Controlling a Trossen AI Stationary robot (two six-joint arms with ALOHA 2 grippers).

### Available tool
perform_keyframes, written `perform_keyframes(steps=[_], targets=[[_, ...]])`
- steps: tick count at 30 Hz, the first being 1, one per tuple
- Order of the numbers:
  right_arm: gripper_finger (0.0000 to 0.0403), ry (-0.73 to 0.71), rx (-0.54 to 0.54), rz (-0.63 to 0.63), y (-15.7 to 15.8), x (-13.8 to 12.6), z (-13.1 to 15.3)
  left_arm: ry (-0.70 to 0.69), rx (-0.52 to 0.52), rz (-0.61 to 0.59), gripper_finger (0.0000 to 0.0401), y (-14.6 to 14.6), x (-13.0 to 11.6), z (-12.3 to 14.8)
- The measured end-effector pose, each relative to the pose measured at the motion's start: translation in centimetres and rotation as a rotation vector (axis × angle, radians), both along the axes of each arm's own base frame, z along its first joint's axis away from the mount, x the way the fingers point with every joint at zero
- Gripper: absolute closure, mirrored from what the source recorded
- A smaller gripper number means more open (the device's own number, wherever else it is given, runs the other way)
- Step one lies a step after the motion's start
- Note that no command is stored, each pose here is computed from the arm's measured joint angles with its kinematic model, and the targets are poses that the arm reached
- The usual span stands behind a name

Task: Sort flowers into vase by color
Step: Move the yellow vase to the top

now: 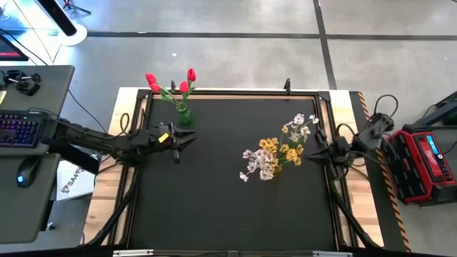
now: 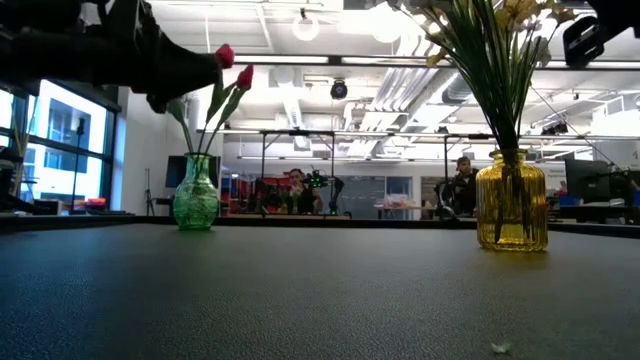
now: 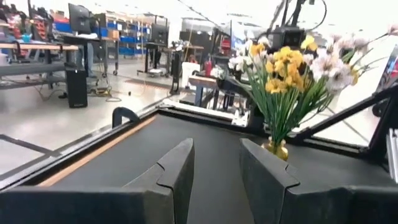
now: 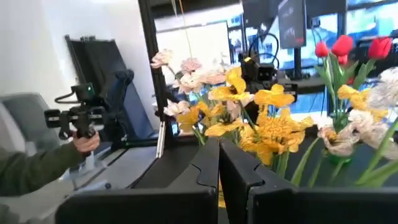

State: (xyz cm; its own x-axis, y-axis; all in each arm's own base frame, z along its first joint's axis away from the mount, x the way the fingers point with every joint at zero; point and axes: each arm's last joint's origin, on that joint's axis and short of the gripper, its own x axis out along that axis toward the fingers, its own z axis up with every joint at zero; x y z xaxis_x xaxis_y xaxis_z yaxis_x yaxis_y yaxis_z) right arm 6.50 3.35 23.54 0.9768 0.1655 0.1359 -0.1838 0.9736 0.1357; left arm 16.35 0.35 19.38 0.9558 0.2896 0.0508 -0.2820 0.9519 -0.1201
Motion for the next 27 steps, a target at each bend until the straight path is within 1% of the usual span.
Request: perform_keyframes(steps=[3,6,10,12,14,16,19,22,24,27], targets=[[0.0403,-0.034,-0.005,-0.043,0.0,0.5,-0.8,-0.015,0.004,0.009,0.0289,0.2,-0.3,0.1],[0.0403,-0.017,-0.011,-0.074,-0.2,0.8,-1.2,-0.018,0.015,0.012,0.0289,0.3,-0.4,0.3],[0.0403,-0.010,-0.012,-0.077,-0.8,0.6,-0.3,-0.014,0.017,0.018,0.0289,0.4,-0.4,0.2],[0.0403,0.022,0.003,-0.070,-1.1,0.3,0.2,-0.014,0.015,0.018,0.0289,0.4,-0.4,0.2],[0.0403,0.094,0.069,-0.048,-1.2,0.2,0.5,-0.011,0.004,0.017,0.0289,0.4,-0.4,0.2],[0.0403,0.199,0.119,-0.016,-1.1,0.1,0.5,-0.013,-0.011,0.012,0.0289,0.3,-0.4,0.1],[0.0403,0.383,0.169,-0.005,-0.5,0.9,-0.3,0.004,-0.025,-0.002,0.0289,0.1,-0.3,-0.1],[0.0403,0.554,0.211,0.042,0.5,2.0,-1.4,0.009,-0.023,-0.042,0.0289,-0.4,-0.3,-0.1],[0.0403,0.656,0.225,0.055,1.3,2.8,-2.1,0.009,-0.024,-0.066,0.0289,-0.7,-0.3,-0.1],[0.0403,0.758,0.191,0.033,2.5,3.9,-3.2,0.009,-0.023,-0.096,0.0289,-1.2,-0.3,-0.1]])
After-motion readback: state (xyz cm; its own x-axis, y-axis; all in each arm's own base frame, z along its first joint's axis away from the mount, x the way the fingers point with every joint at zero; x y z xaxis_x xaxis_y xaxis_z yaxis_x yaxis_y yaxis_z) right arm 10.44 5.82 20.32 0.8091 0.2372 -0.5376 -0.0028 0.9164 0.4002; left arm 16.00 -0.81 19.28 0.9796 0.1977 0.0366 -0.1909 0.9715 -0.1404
